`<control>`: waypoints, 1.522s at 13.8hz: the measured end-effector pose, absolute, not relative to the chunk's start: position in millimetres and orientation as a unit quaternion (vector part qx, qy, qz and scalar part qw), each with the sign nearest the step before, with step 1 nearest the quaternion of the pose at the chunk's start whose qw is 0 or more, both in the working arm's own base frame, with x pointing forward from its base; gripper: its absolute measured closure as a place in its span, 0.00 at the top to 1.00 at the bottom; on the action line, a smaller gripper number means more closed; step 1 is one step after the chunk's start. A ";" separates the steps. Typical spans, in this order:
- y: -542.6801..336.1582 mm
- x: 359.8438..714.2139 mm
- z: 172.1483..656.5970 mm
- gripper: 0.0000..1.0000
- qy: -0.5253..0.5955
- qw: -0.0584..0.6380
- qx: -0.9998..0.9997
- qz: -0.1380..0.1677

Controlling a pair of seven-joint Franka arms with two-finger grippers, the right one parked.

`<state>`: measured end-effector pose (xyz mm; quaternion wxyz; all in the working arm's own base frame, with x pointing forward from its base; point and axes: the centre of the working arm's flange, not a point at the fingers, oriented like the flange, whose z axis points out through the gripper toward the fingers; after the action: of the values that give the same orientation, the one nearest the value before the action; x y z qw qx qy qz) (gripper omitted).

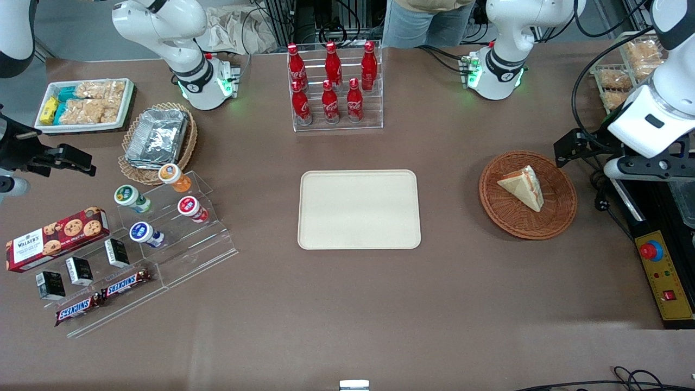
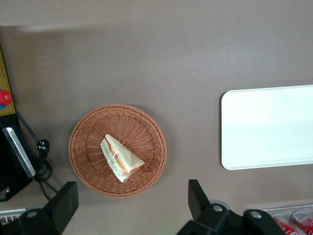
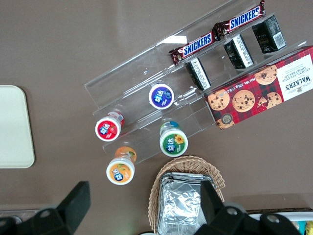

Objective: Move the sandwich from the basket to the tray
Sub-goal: 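Move the left gripper over the wrapped sandwich in the wicker basket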

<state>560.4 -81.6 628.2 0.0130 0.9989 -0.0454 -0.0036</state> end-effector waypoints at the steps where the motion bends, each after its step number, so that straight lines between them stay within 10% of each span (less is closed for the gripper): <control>1: -81.4 560.4 628.2 1.00 -0.052 0.013 0.999 -0.003; 21: -76.9 574.4 582.8 1.00 0.147 -0.014 0.988 -0.047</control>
<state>574.4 -76.9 582.8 -0.0144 0.9879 0.1470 -0.0467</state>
